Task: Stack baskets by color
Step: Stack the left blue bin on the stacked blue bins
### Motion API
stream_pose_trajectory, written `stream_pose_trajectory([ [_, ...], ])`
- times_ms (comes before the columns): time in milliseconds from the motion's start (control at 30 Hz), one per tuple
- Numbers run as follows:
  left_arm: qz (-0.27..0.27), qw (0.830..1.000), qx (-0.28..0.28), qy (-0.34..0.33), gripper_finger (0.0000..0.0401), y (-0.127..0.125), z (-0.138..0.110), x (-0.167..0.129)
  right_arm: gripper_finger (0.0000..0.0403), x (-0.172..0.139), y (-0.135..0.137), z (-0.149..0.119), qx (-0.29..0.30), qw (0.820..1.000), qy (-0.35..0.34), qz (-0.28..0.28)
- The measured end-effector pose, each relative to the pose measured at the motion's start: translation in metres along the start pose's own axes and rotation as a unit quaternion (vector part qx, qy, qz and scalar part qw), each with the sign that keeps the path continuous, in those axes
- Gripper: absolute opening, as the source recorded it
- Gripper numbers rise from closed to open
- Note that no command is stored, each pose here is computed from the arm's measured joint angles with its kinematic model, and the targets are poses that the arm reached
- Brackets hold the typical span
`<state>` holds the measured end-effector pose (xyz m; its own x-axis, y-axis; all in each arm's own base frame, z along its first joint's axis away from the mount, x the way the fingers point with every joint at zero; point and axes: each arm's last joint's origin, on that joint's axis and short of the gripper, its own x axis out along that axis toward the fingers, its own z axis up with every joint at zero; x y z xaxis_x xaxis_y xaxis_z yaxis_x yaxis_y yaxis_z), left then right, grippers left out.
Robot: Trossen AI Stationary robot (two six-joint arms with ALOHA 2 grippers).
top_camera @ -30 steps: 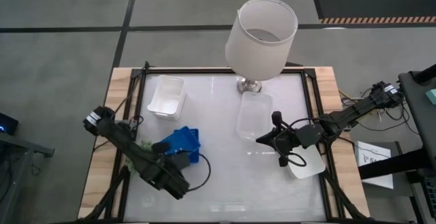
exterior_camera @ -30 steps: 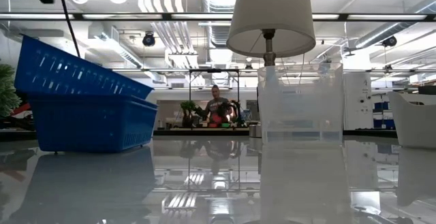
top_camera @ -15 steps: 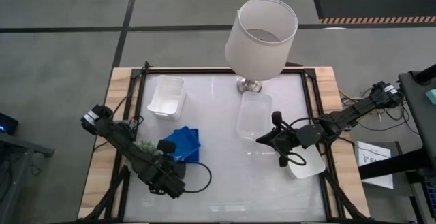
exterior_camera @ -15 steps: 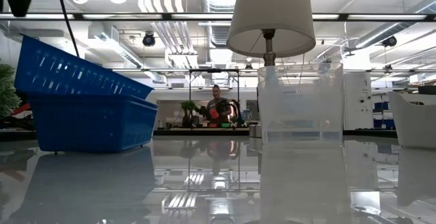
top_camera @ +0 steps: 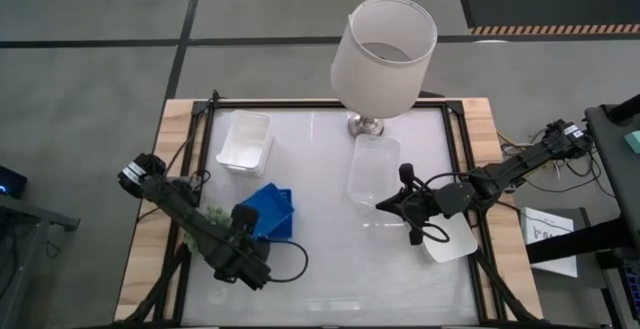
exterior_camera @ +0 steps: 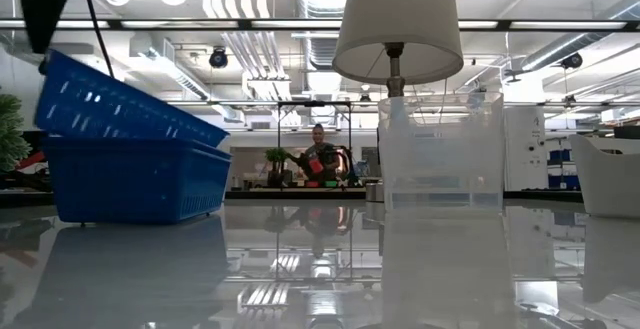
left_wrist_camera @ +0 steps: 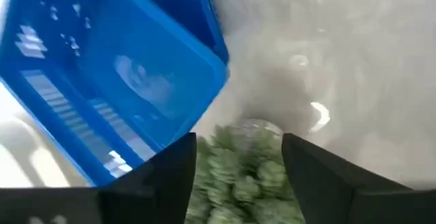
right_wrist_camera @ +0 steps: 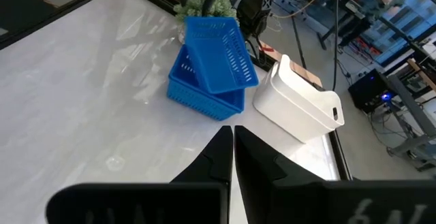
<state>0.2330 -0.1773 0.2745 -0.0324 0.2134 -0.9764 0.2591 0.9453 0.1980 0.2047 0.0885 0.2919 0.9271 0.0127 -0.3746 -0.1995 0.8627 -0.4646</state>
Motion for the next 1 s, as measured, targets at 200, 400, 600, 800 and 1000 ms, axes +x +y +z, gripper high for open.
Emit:
stream_pose_trajectory([
  [200,0.036,0.998,0.048,-0.014,0.0201,0.004,0.000,0.000,0.0009,0.000,0.000,0.000,0.001,1.000,0.000,0.000],
  [400,0.041,0.998,0.039,-0.027,0.0185,0.004,0.001,-0.004,0.0009,0.000,0.000,0.000,0.005,1.000,0.000,0.000],
  [600,0.073,0.995,0.030,-0.069,0.0173,0.008,0.007,-0.011,0.0009,0.000,0.000,0.000,0.005,1.000,0.000,0.000],
  [800,0.086,0.995,0.037,-0.029,0.0173,0.009,0.002,0.014,0.0009,0.000,0.000,0.000,0.012,1.000,0.000,0.000],
  [1000,0.091,0.994,0.050,-0.025,0.0159,0.007,0.000,0.033,0.0009,0.000,0.000,0.000,0.012,1.000,0.000,0.000],
])
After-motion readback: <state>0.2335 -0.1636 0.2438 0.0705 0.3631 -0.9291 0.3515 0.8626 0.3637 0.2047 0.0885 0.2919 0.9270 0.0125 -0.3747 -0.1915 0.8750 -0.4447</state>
